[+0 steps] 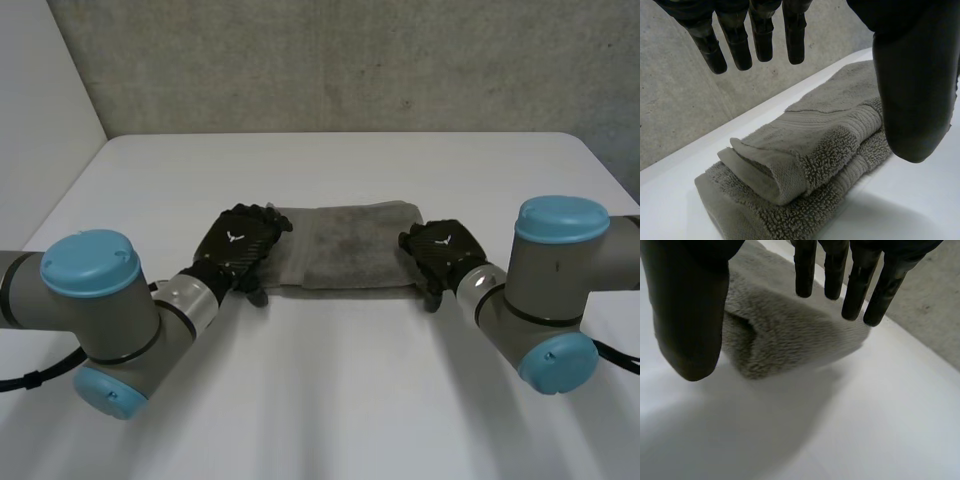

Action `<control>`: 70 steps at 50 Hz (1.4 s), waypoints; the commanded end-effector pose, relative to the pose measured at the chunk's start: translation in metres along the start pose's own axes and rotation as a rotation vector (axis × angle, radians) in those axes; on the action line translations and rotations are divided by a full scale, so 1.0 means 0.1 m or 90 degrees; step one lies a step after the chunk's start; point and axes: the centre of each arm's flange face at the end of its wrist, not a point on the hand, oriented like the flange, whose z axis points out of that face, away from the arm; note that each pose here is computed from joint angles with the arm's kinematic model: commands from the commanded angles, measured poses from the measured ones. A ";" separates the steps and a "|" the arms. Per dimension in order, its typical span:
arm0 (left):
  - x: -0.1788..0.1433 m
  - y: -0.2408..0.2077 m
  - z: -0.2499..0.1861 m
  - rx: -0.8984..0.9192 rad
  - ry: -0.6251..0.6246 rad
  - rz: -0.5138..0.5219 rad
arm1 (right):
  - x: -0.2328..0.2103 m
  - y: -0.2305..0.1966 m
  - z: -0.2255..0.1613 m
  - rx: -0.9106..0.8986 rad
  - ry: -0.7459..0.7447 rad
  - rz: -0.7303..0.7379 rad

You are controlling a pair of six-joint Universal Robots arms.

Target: Fold the towel.

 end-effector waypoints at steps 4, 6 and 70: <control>-0.01 -0.02 -0.03 0.000 -0.004 0.000 | -0.07 0.12 0.13 0.025 -0.016 0.046; 0.00 -0.02 -0.04 0.000 -0.004 0.000 | -0.07 0.13 0.14 0.029 -0.014 0.045; -0.21 -0.27 -0.09 0.033 -0.077 0.000 | -1.34 -0.50 -0.43 0.085 -0.119 -0.266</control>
